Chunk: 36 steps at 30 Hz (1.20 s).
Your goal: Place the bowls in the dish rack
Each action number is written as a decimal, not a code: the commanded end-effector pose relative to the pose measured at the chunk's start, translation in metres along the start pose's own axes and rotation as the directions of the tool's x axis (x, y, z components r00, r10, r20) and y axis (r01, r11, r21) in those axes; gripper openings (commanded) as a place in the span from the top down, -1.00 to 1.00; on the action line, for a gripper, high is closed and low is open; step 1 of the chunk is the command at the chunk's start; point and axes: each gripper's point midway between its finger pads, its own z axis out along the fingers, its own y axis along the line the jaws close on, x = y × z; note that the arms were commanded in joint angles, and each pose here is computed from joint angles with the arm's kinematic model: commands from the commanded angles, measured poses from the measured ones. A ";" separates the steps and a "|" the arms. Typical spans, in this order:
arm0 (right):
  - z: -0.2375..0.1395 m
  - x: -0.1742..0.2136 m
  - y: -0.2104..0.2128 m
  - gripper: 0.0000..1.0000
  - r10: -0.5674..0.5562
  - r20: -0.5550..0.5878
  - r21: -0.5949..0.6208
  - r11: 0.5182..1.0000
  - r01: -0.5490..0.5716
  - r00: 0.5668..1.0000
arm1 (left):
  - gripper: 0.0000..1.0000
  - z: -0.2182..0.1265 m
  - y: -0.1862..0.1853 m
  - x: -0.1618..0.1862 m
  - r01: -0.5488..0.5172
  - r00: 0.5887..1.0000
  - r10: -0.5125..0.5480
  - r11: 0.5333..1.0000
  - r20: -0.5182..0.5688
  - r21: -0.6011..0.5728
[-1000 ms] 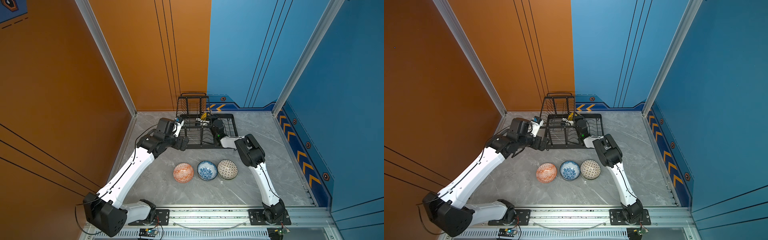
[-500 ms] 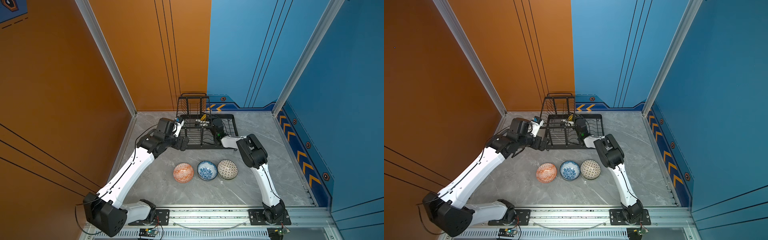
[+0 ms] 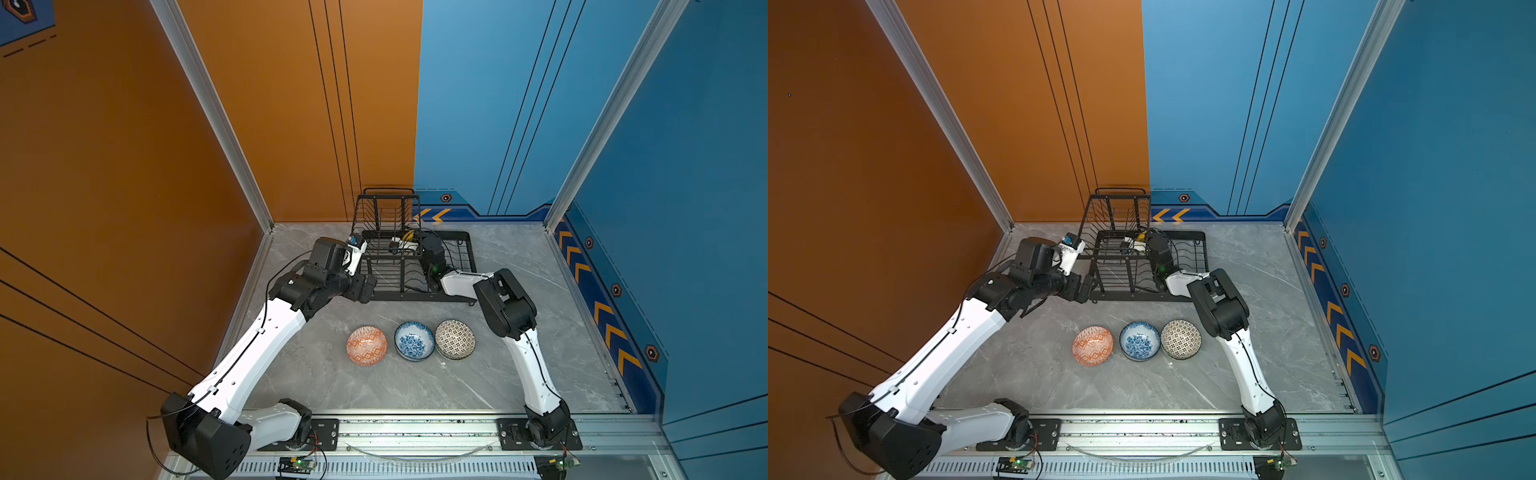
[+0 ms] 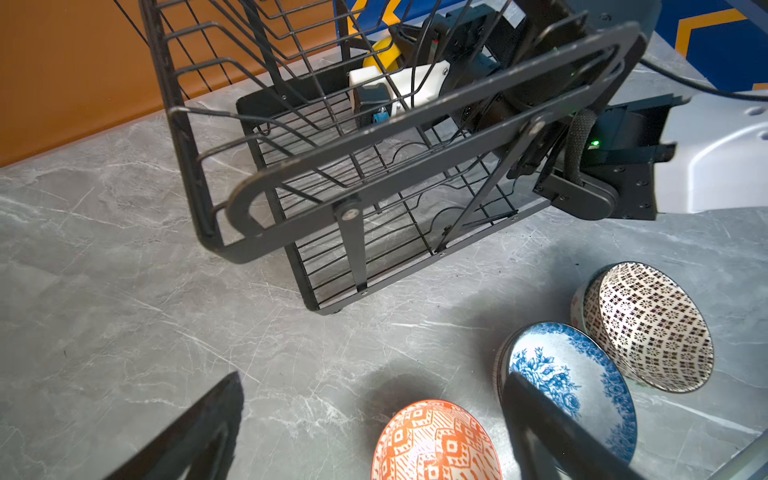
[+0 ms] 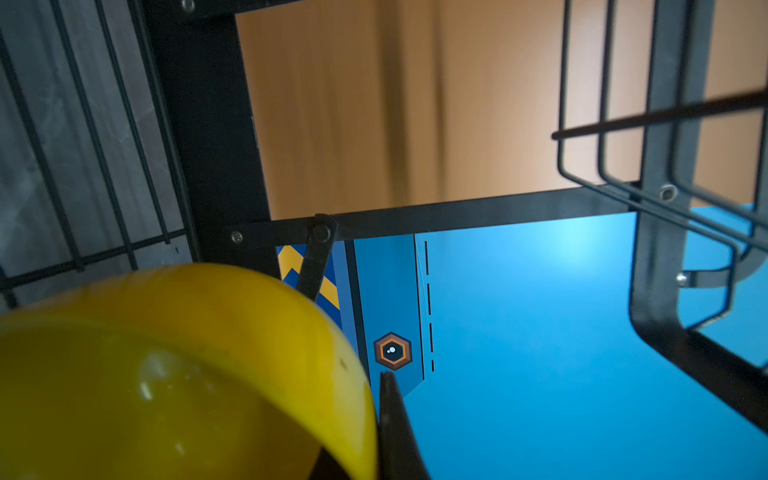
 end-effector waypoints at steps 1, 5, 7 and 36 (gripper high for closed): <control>-0.009 0.004 0.032 1.00 -0.059 -0.061 -0.062 0.997 0.055 0.996 | -0.96 -0.005 -0.001 0.004 -0.011 1.000 0.011 1.000 0.004 0.007; -0.014 -0.001 0.032 1.00 -0.038 -0.036 -0.043 0.998 0.036 0.999 | -0.96 -0.005 -0.001 0.006 -0.009 1.000 0.009 1.000 0.003 0.006; -0.017 -0.003 0.033 1.00 -0.026 -0.019 -0.042 0.999 0.025 0.999 | -0.96 -0.005 -0.001 0.007 -0.007 1.000 0.007 1.000 0.002 0.006; -0.017 0.009 0.013 0.53 0.041 -0.055 -0.007 0.999 -0.042 0.998 | -0.96 0.000 -0.001 0.007 -0.002 1.000 0.002 1.000 -0.012 0.005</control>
